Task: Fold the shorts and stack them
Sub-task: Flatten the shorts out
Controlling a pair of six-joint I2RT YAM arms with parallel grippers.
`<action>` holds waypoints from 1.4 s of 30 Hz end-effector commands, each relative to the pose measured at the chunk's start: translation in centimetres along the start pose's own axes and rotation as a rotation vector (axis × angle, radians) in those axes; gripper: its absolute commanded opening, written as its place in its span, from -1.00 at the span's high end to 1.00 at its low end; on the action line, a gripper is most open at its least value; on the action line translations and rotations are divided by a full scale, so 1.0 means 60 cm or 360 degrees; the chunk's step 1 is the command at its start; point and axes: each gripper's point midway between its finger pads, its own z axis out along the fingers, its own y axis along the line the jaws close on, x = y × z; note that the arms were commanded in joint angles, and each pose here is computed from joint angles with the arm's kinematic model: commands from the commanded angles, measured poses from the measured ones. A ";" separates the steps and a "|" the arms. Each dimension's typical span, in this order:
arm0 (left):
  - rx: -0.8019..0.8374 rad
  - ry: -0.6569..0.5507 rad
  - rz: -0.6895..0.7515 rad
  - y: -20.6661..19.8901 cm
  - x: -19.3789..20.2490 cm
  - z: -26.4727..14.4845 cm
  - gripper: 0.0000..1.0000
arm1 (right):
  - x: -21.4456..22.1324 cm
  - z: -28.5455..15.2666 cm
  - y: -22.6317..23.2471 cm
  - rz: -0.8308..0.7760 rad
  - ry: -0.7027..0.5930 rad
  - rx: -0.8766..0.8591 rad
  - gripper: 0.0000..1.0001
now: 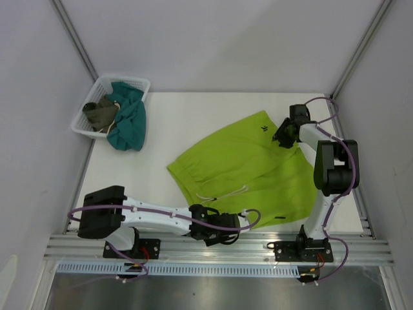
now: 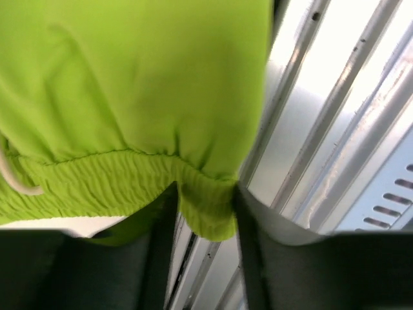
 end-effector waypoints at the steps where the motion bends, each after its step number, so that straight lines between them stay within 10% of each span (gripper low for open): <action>1: 0.0059 -0.0051 0.0020 -0.007 -0.007 -0.008 0.21 | -0.017 -0.002 0.011 -0.0018 -0.0020 -0.0018 0.13; 7: 0.0090 -0.0035 0.0023 -0.012 0.000 -0.006 0.99 | -0.024 -0.004 0.014 -0.0003 -0.0029 -0.0032 0.13; 20: 0.0088 0.0087 -0.0293 0.085 0.005 -0.006 0.99 | -0.066 0.069 0.060 0.0073 -0.0050 -0.0058 0.17; 24: 0.0102 0.0075 -0.0332 0.089 0.006 -0.015 0.99 | -0.082 0.082 0.065 0.0025 -0.0046 -0.0011 -0.12; 42: 0.0191 0.0122 -0.0408 0.107 -0.040 -0.006 0.99 | -0.160 -0.152 -0.070 0.0164 -0.0268 0.0121 -0.25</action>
